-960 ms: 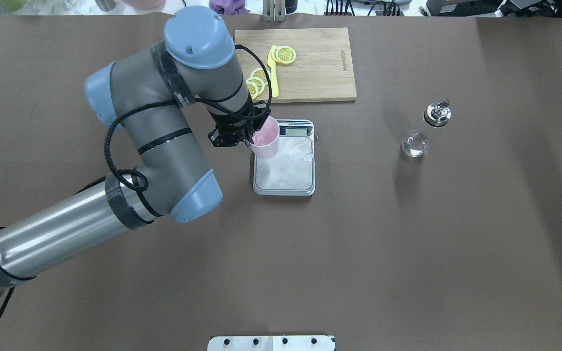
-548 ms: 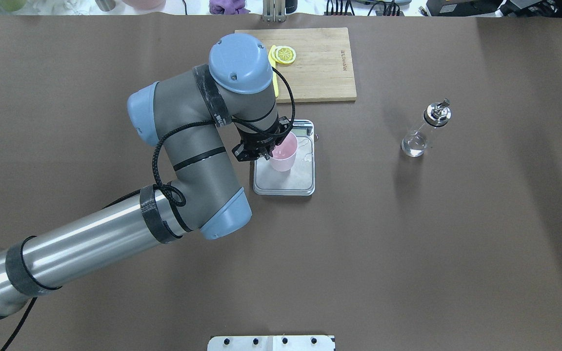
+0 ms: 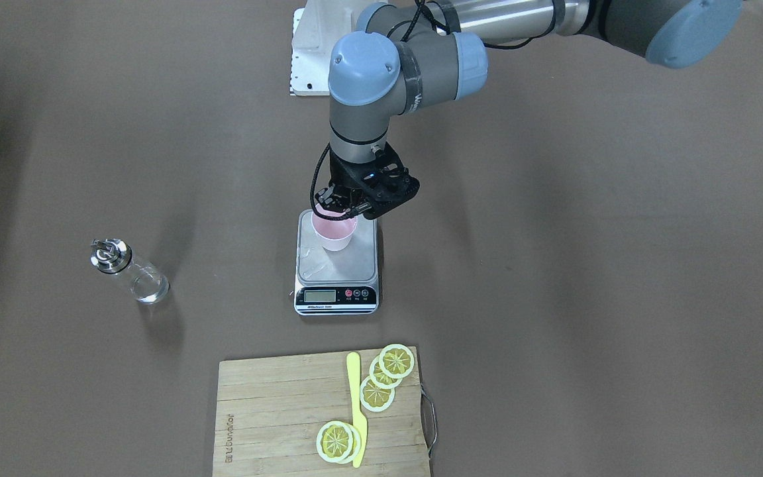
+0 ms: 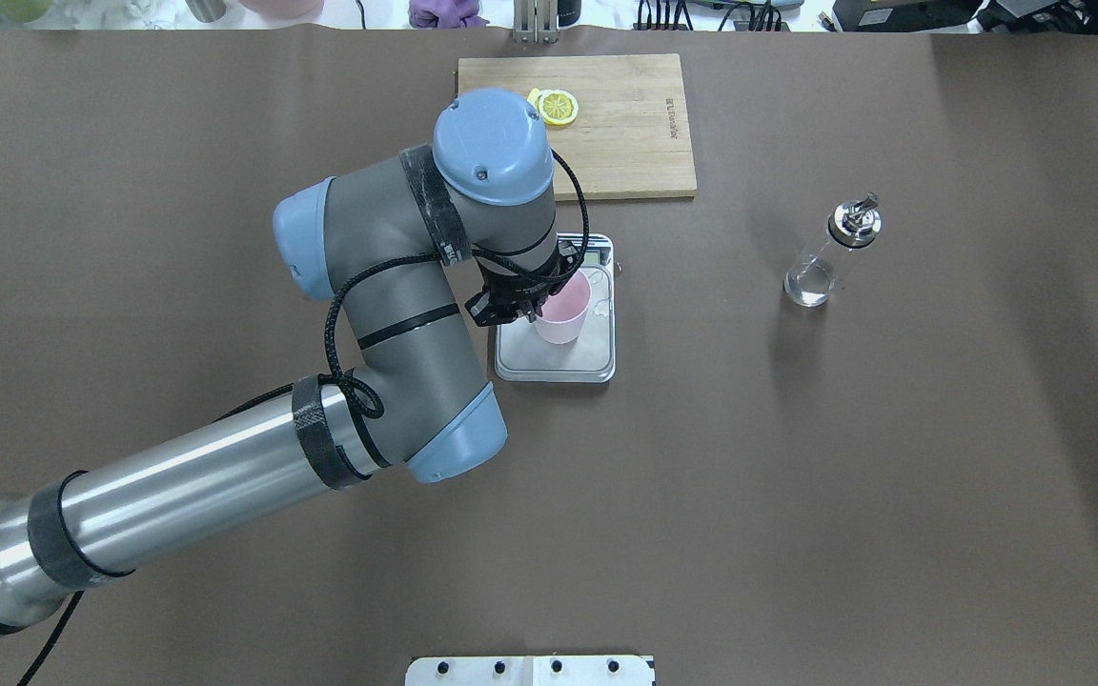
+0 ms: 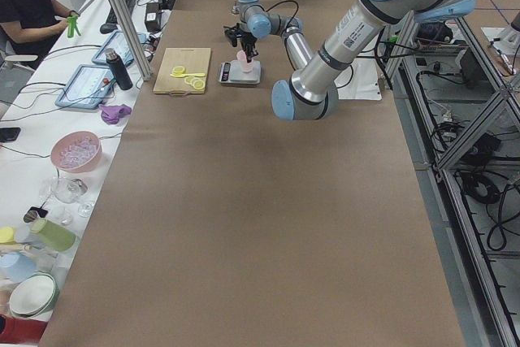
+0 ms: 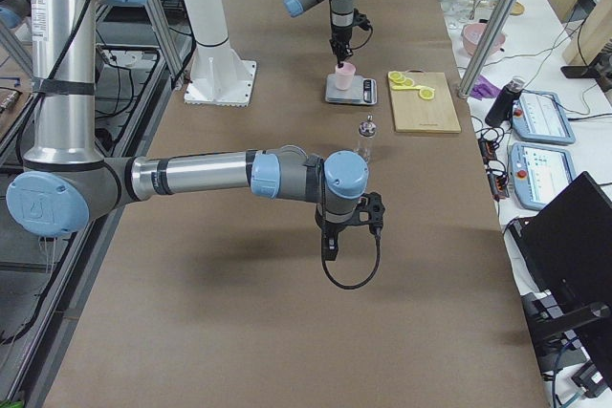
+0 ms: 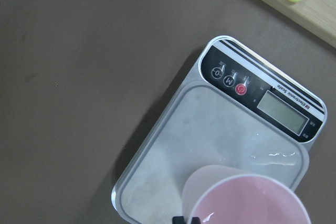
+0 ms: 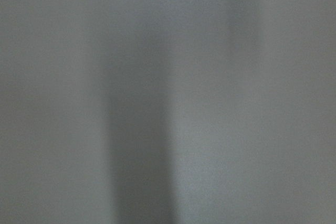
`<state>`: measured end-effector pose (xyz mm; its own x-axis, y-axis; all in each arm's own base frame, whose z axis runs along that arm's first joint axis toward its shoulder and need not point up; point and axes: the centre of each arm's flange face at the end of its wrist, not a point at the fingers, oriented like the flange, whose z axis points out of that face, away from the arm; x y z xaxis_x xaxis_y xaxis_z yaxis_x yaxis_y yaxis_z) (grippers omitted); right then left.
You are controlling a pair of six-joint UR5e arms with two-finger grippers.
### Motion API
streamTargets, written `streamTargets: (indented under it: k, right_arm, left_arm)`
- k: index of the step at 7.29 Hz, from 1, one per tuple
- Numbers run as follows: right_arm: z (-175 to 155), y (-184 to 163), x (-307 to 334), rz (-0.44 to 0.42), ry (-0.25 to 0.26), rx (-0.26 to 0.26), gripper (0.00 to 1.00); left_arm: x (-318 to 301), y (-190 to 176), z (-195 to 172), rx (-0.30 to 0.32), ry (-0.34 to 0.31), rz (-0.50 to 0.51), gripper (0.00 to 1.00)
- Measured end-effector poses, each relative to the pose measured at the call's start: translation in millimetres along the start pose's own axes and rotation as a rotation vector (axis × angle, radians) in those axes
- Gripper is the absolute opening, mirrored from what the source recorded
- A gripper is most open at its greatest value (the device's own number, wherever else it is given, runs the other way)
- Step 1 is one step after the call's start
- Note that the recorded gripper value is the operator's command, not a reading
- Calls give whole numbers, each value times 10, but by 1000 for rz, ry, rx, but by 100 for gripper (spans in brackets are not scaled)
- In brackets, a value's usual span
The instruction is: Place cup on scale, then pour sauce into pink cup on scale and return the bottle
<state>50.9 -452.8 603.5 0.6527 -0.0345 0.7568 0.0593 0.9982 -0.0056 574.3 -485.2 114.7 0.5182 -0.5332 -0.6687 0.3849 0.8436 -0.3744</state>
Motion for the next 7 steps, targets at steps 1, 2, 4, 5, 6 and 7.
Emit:
streamTargets:
  k: [1, 2, 4, 5, 6, 7]
  right_arm:
    - [-3, 0, -4, -1, 0, 1, 100]
    - [-17, -6, -19, -4, 0, 4, 100]
    - [-150, -5, -173, -39, 3, 31, 100]
    - [-272, 14, -316, -68, 4, 57, 100]
    - [-416, 28, -499, -102, -9, 87, 100]
    - [-560, 24, -729, -146, -44, 117, 100]
  left_arm:
    - [6, 5, -3, 0, 2, 6, 98]
    - [11, 11, -18, -1, 6, 24, 98]
    - [20, 2, -136, -2, 25, 66, 98]
    - [-5, -50, -236, 4, 39, 84, 98]
    - [-101, -131, -319, 11, 51, 98, 98]
    - [-313, -245, -416, 20, 67, 112, 98]
